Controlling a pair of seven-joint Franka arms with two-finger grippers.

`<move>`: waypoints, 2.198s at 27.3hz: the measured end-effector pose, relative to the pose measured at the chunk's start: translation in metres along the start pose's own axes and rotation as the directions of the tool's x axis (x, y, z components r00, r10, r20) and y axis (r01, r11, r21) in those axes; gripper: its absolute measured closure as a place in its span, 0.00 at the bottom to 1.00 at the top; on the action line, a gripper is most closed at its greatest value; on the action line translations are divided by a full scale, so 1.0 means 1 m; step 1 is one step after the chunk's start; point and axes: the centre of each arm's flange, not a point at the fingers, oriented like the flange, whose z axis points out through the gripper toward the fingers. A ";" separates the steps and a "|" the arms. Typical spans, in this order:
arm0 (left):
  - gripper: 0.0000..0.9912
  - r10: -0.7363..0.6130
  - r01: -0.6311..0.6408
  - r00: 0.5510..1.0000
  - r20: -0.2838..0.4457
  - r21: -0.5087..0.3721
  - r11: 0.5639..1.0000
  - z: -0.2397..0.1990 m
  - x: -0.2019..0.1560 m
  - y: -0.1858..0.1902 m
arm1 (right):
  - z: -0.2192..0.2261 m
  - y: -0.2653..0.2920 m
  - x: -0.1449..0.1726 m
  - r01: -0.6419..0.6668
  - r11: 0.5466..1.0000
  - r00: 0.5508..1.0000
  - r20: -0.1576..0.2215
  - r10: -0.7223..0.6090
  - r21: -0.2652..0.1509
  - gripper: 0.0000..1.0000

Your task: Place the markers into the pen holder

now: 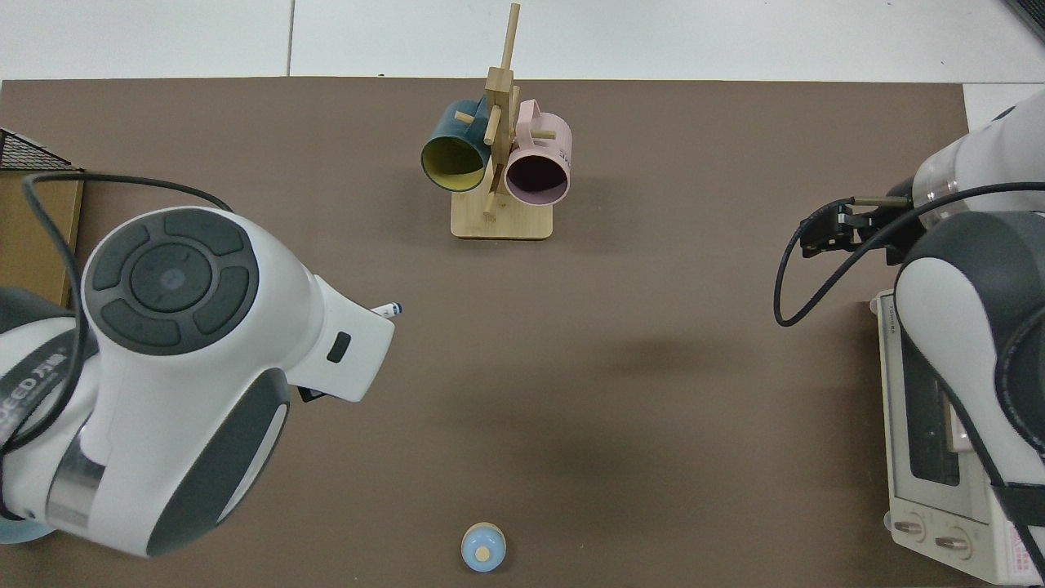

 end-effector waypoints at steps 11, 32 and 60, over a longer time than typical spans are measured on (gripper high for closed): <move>0.82 0.128 -0.158 0.948 0.290 0.083 0.984 0.010 -0.082 -0.068 | -0.017 0.008 -0.005 -0.004 1.000 1.000 -0.028 0.004 0.004 0.00; 0.82 0.302 -0.423 0.704 0.642 0.038 0.905 -0.001 -0.198 -0.165 | -0.026 0.018 -0.008 -0.020 1.000 0.999 -0.043 0.020 0.007 0.00; 0.82 0.385 -0.486 0.565 0.730 -0.083 0.870 0.046 -0.373 -0.214 | -0.026 0.018 -0.008 -0.020 1.000 0.999 -0.043 0.020 0.007 0.00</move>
